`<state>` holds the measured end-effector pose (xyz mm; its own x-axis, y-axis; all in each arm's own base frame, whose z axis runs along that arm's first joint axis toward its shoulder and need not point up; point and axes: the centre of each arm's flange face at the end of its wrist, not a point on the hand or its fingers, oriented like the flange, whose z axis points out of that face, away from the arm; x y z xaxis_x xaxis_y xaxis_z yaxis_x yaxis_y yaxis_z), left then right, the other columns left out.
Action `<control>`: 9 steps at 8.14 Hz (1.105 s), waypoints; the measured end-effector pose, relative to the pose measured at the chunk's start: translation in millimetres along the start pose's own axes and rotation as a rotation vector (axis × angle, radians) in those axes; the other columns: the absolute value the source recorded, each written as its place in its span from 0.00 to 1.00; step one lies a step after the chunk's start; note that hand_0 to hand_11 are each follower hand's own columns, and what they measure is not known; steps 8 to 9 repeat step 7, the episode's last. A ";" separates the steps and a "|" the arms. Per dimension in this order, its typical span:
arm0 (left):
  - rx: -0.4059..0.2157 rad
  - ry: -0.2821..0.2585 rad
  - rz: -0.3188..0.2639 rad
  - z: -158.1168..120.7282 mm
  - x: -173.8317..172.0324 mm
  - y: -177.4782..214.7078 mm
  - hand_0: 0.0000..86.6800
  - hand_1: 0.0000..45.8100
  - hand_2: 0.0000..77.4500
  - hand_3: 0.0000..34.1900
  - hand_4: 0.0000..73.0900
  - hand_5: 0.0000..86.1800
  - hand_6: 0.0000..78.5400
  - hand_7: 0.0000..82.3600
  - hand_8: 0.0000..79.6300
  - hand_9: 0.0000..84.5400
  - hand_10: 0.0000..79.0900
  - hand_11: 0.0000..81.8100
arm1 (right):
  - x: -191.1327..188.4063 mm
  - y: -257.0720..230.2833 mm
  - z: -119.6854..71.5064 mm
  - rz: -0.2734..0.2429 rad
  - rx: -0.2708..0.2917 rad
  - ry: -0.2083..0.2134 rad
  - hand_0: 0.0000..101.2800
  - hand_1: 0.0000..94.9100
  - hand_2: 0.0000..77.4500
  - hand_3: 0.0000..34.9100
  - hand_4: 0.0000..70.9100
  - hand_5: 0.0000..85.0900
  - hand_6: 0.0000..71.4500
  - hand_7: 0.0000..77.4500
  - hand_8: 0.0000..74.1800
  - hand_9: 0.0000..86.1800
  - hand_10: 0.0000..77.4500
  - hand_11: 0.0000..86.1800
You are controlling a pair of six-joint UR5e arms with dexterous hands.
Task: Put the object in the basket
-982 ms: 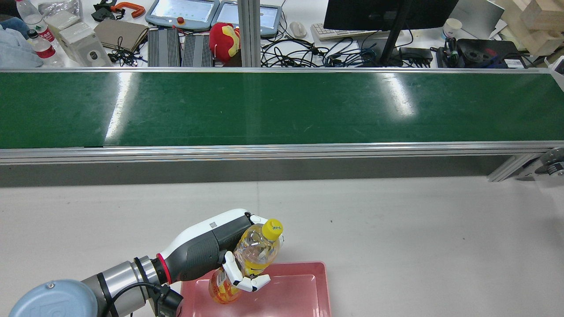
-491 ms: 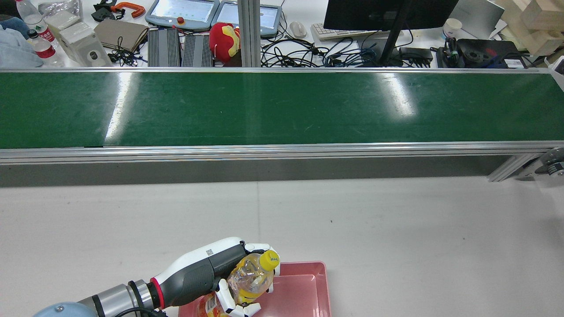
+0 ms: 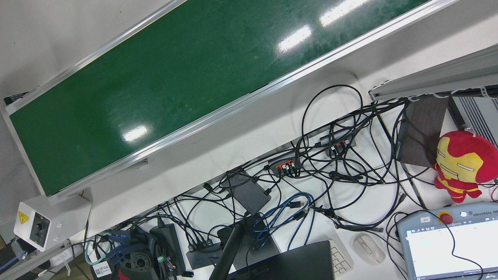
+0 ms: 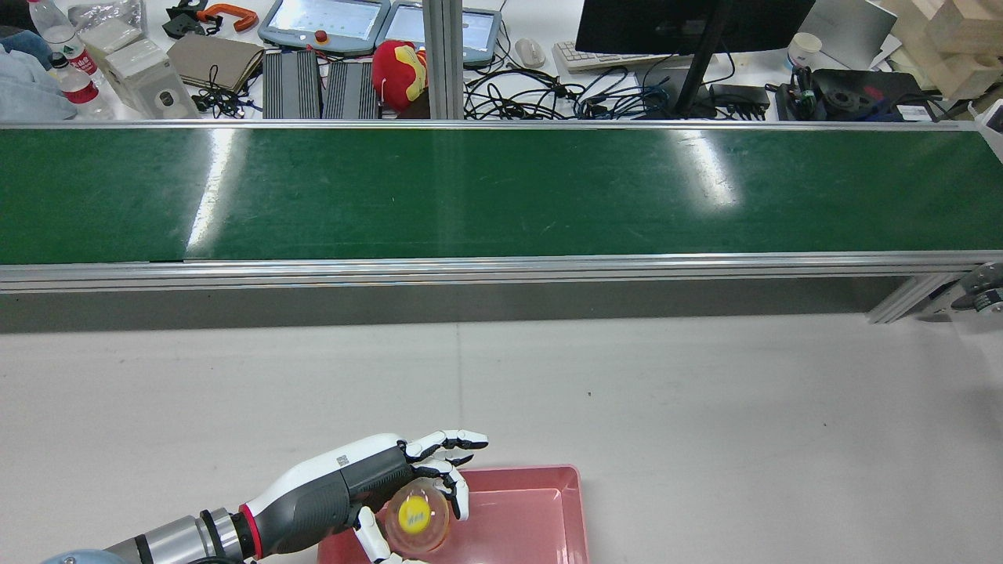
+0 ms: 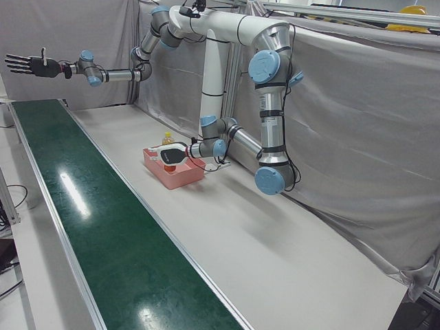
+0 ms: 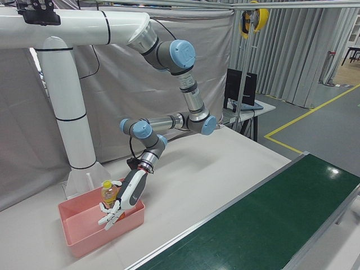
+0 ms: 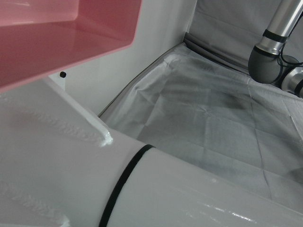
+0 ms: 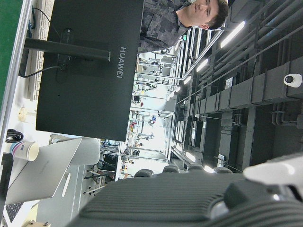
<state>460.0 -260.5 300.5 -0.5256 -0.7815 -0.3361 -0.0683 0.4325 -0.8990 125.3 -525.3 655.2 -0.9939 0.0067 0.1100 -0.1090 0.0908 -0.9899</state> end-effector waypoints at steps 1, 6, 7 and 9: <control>-0.010 0.007 -0.003 -1.9 1.9 -0.3 0.93 0.45 0.41 0.01 0.02 0.24 0.56 0.54 0.08 0.13 0.24 0.24 | 0.1 0.0 0.0 0.000 0.000 0.001 0.00 0.00 0.01 0.01 0.00 0.00 0.00 0.01 0.00 0.00 0.00 0.00; -0.037 0.088 -0.004 -27.5 51.6 15.1 0.93 0.15 0.01 0.11 0.01 0.14 0.00 0.01 0.04 0.03 0.00 0.00 | 0.0 0.0 0.0 0.000 0.000 0.000 0.00 0.00 0.01 0.01 0.00 0.00 0.00 0.01 0.00 0.00 0.00 0.00; -0.030 0.118 0.003 -42.6 70.2 12.9 0.93 0.15 0.01 0.11 0.01 0.16 0.00 0.00 0.04 0.03 0.00 0.01 | 0.0 0.1 0.1 0.000 0.000 0.000 0.00 0.00 0.01 0.01 0.00 0.00 0.00 0.01 0.00 0.00 0.00 0.00; -0.030 0.118 0.003 -42.6 70.2 12.9 0.93 0.15 0.01 0.11 0.01 0.16 0.00 0.00 0.04 0.03 0.00 0.01 | 0.0 0.1 0.1 0.000 0.000 0.000 0.00 0.00 0.01 0.01 0.00 0.00 0.00 0.01 0.00 0.00 0.00 0.00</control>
